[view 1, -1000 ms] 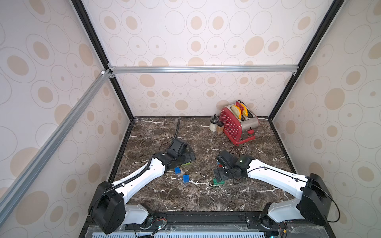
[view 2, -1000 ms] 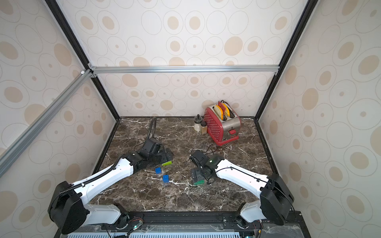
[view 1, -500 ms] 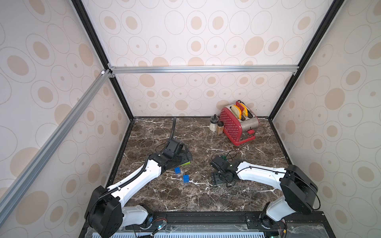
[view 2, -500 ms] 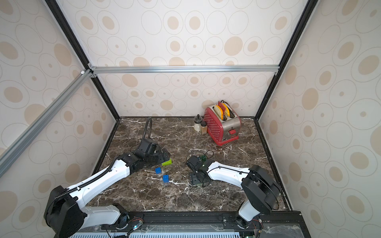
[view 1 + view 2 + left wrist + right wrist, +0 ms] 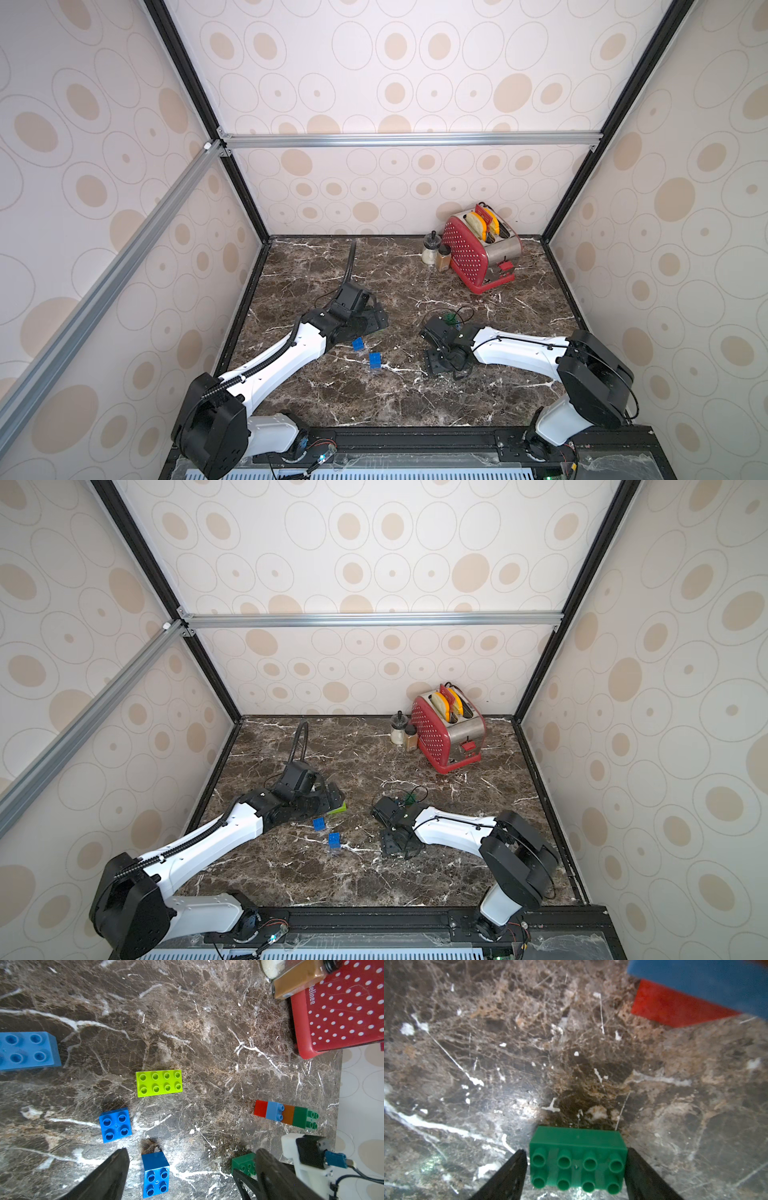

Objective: Assemble the letter f with lego
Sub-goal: Pick up the lego brick from the center of the board, then assemble the lego brick with the lego brick.

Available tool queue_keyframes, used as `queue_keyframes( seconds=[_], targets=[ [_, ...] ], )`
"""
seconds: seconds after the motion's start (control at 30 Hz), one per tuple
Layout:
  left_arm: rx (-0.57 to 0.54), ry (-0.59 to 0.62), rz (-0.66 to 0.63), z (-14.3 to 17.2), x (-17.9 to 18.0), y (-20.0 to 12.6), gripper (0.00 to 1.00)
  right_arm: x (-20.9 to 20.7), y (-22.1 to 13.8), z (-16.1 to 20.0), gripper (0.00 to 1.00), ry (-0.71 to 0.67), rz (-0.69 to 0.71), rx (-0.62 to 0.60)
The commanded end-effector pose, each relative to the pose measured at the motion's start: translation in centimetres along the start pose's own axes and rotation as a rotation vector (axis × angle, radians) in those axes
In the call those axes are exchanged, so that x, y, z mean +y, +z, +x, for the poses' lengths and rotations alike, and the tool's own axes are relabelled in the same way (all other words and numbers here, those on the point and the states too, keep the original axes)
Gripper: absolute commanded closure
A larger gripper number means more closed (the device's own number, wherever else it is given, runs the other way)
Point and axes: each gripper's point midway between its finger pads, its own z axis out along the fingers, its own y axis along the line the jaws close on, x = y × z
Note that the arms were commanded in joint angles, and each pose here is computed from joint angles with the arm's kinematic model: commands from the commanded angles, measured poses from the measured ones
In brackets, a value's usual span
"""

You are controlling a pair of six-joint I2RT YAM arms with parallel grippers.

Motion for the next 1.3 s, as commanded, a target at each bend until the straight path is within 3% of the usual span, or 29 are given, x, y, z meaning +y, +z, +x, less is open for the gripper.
queue_keyframes(
  seconds=[0.0,0.33,0.63,0.9,1.13,1.27],
  targets=[
    [-0.001,0.017,0.041,0.0,-0.4,-1.1,0.04,0.3,0.0,0.1,0.28,-0.006,0.009,0.010],
    [0.131,-0.019,0.235,2.3,-1.7,-2.6,0.05,0.3,-0.1,0.0,0.36,-0.022,0.017,0.016],
    [0.201,-0.034,0.451,3.8,-3.2,-5.7,0.05,1.0,-2.5,-1.0,0.41,-0.072,-0.017,-0.010],
    [0.181,-0.038,0.471,3.5,-3.1,-5.8,0.05,1.7,-5.9,-2.2,0.43,-0.121,-0.049,-0.047],
    [0.082,-0.044,0.477,1.0,-3.9,-5.7,0.10,2.4,-11.1,-4.5,0.43,-0.169,-0.079,-0.114],
    [0.078,-0.061,0.481,0.1,-4.5,-4.0,0.17,1.5,-13.6,-6.0,0.42,-0.176,-0.049,-0.148]
  ],
)
